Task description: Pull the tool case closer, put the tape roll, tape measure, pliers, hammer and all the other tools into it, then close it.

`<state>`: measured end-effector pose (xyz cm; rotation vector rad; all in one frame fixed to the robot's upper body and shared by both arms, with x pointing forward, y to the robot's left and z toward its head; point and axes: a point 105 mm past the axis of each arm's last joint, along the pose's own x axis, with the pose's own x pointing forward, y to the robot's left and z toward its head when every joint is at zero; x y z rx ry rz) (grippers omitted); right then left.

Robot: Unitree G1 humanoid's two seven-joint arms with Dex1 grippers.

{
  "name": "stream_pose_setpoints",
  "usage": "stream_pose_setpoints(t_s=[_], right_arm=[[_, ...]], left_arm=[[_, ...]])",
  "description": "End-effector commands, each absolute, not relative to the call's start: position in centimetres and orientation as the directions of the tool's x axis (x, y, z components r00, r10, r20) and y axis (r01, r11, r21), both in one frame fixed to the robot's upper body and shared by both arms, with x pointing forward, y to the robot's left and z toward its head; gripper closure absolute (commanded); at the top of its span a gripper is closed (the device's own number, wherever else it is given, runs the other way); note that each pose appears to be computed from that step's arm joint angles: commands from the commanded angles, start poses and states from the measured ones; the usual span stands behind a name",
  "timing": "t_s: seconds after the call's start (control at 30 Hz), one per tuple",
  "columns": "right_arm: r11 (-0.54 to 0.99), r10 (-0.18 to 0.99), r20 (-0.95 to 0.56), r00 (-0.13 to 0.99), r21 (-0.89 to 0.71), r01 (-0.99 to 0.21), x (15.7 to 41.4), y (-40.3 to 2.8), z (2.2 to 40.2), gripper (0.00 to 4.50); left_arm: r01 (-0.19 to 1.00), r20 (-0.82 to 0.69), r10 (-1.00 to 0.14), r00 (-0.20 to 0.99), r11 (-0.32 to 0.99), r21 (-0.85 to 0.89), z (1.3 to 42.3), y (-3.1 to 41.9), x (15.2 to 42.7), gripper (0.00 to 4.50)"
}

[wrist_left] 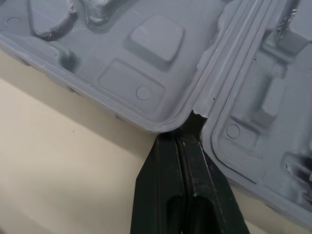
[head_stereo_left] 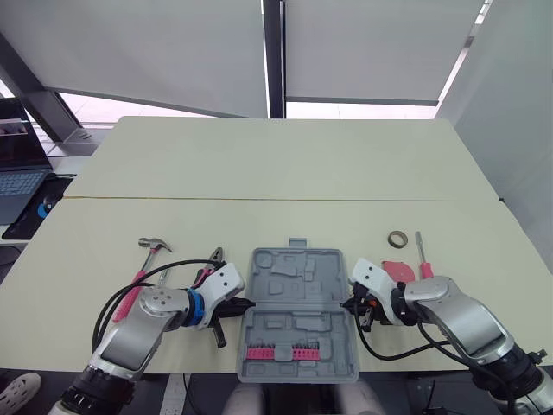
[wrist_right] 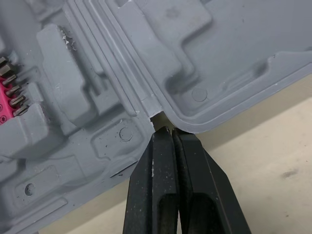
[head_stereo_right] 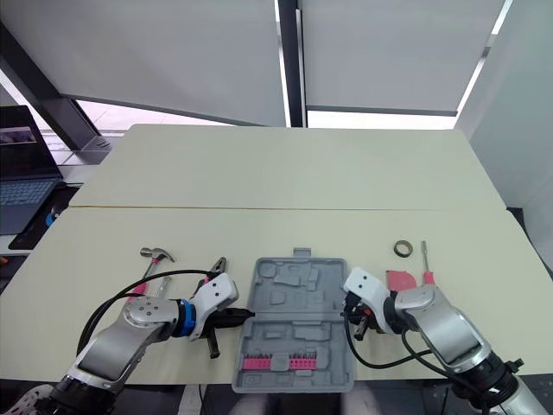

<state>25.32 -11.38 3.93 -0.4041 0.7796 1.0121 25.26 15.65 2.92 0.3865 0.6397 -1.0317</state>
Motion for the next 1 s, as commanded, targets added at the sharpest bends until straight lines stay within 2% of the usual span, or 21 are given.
stream_pose_setpoints(t_s=[0.03,0.37,1.0], right_arm=[[0.437,0.646,-0.714,0.270,0.056,-0.898,24.6,-10.2,4.7,4.44],[0.413,0.652,-0.723,0.227,0.088,-0.906,23.4,-10.0,4.2,4.44],[0.415,0.647,-0.733,0.212,0.104,-0.904,22.8,-10.3,4.0,4.44]], left_arm=[[0.907,-0.623,-0.713,0.321,0.421,-0.014,3.8,14.5,24.3,4.50],[0.898,-0.630,-0.701,0.334,0.440,-0.015,3.8,15.0,23.9,4.50],[0.895,-0.635,-0.698,0.330,0.445,-0.024,3.8,15.2,23.3,4.50]])
